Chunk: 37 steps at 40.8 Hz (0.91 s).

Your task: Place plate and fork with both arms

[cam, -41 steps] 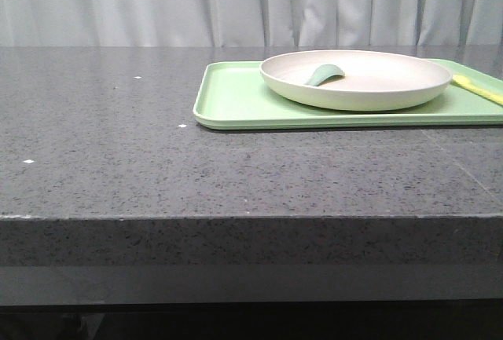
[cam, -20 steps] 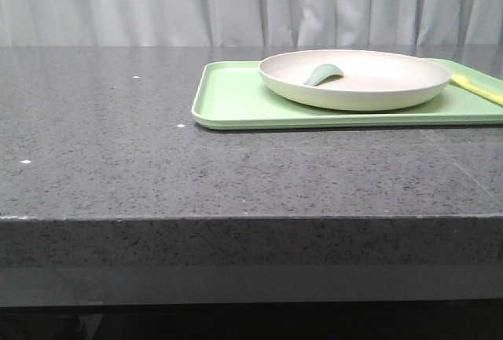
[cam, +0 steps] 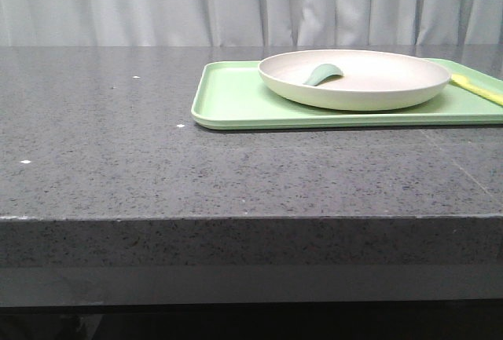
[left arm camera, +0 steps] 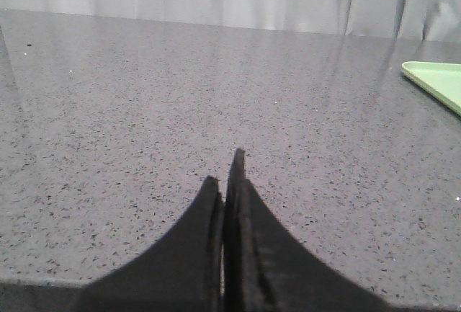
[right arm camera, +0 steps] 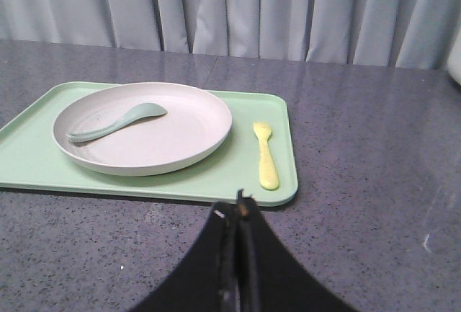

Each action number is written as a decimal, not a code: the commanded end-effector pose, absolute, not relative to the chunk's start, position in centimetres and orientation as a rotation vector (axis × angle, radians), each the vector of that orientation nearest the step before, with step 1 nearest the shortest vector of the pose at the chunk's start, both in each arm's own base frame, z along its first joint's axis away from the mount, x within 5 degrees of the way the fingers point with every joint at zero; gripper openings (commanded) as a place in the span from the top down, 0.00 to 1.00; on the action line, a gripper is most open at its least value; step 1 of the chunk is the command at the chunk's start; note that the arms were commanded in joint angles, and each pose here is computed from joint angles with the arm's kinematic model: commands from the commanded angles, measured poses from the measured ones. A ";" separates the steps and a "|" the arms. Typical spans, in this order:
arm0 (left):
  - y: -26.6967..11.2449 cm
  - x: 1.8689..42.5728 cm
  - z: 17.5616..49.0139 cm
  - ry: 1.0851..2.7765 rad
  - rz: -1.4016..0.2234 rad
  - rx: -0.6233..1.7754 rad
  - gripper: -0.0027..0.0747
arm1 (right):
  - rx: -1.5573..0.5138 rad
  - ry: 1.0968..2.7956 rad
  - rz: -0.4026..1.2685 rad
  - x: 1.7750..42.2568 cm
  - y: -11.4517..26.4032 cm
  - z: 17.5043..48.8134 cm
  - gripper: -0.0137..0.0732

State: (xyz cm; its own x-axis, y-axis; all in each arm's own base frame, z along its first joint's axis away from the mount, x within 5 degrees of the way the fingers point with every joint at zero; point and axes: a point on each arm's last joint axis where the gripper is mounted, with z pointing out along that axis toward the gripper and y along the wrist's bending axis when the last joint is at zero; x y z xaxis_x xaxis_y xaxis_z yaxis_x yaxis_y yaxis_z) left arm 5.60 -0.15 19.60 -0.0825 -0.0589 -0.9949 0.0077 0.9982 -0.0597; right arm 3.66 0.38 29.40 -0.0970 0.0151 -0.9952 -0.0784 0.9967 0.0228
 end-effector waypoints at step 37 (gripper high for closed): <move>0.0 5.5 20.5 1.548 -0.047 -0.048 0.99 | -0.039 1.510 0.064 5.4 0.4 24.2 0.92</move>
State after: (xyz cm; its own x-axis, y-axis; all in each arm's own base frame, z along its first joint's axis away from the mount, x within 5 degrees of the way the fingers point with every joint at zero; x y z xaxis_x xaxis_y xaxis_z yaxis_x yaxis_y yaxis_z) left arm 5.60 -0.15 19.60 -0.0825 -0.0589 -0.9949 0.0077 0.9982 -0.0597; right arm 5.20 0.42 24.18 -0.0575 0.0204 -0.9981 -0.0721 0.9971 0.0245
